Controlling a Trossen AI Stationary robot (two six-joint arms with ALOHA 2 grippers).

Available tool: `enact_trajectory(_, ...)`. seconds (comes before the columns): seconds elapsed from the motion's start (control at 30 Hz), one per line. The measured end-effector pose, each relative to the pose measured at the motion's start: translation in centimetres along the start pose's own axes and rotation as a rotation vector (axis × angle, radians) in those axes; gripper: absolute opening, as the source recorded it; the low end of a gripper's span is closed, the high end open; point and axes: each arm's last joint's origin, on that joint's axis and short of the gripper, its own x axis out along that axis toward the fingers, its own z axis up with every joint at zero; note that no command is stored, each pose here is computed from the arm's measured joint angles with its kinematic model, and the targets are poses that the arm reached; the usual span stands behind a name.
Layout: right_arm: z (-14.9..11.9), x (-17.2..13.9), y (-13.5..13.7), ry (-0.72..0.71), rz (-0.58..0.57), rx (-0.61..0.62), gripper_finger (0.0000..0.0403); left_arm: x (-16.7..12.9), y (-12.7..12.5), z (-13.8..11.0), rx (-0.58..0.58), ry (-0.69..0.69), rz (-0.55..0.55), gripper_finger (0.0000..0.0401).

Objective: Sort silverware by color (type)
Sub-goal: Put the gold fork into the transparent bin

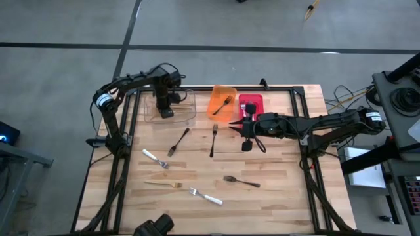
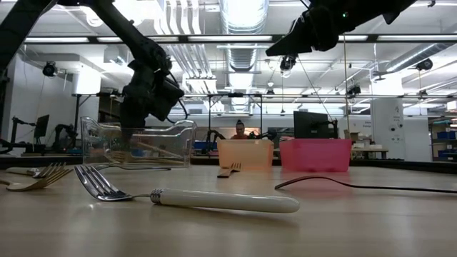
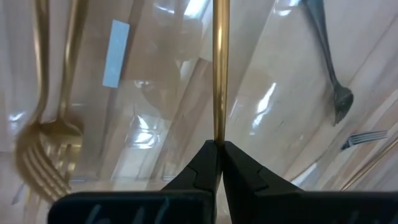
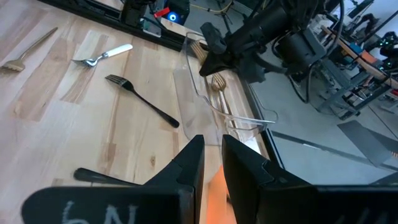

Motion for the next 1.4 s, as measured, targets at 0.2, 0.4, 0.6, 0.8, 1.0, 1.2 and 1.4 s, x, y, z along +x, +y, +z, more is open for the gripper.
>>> enact_trajectory(0.2, 0.0, 0.0, 0.0, 0.000, 0.000, 0.000, 0.0047, 0.9, 0.1, -0.2, -0.003, 0.012, -0.006, 0.0000)
enact_trajectory(0.4, 0.0, 0.0, 0.0, 0.000, 0.000, 0.000, 0.0047, 0.9, 0.2, 0.0, 0.003, -0.012, 0.006, 0.0000)
enact_trajectory(0.6, 0.0, 0.0, 0.0, 0.000, 0.000, 0.000, 0.0047, 0.8, 0.2, 0.1, 0.009, -0.020, 0.011, 0.0009)
enact_trajectory(0.8, 0.0, 0.0, 0.0, 0.000, 0.000, 0.000, 0.0047, 0.8, 0.2, 0.1, 0.010, -0.024, 0.012, 0.0023)
enact_trajectory(1.0, 0.0, 0.0, 0.0, 0.000, 0.000, 0.000, 0.0047, 0.8, 0.3, 0.2, 0.011, -0.029, 0.015, 0.0024)
enact_trajectory(1.2, 0.0, 0.0, 0.0, 0.000, 0.000, 0.000, 0.0047, 0.8, 0.4, 0.4, 0.010, -0.056, 0.028, 0.0024)
enact_trajectory(1.4, 0.0, 0.0, 0.0, 0.000, 0.000, 0.000, 0.0047, 0.9, -0.2, 0.8, -0.010, -0.056, 0.032, 0.0025)
